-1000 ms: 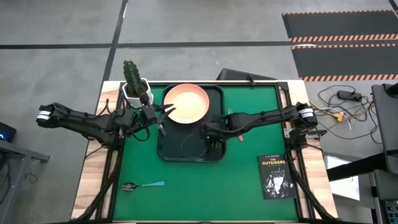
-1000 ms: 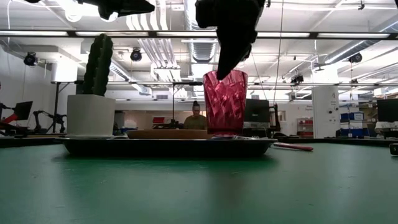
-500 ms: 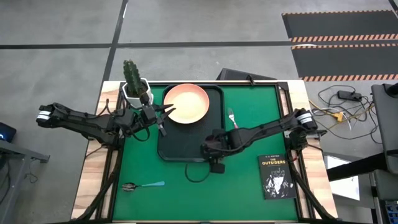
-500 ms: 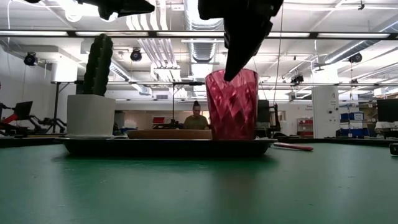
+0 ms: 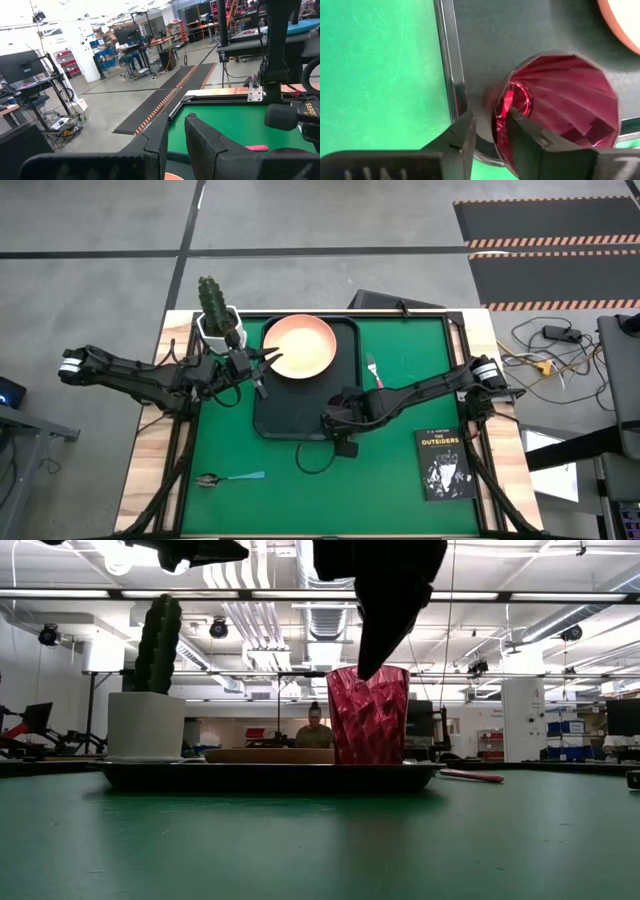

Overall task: Pick and place plate/cup/fork/spoon on tray
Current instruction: Put the blue spoon to the bottom of the light orange plate on the black serving tray

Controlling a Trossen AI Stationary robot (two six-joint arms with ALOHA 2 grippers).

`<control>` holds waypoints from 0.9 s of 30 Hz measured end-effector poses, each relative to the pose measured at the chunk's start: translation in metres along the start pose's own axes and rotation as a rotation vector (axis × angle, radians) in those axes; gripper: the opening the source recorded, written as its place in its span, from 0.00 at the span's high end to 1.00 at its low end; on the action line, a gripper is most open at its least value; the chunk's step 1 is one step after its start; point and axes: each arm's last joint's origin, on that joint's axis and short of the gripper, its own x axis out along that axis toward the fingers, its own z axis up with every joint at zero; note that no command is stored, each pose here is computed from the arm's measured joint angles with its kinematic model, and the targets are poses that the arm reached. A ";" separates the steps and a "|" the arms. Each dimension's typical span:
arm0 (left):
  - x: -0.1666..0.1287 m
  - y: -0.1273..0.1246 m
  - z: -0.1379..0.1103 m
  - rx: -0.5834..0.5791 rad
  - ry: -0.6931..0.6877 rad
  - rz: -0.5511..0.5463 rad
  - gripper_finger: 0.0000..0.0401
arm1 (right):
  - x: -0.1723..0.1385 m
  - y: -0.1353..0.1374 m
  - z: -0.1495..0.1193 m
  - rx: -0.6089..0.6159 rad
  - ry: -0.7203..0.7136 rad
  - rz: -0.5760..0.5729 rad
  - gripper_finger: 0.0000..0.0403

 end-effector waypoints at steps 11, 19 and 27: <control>0.000 0.000 -0.001 -0.025 0.007 -0.003 0.88 | -0.055 -0.006 -0.010 -0.053 -0.137 0.002 0.66; -0.002 -0.007 -0.004 -0.122 0.028 -0.105 0.88 | -0.081 -0.010 -0.055 -0.099 -0.352 -0.077 0.69; -0.014 -0.038 -0.008 -0.335 0.099 -0.465 0.88 | -0.092 -0.032 -0.103 -0.165 -0.692 -0.028 0.69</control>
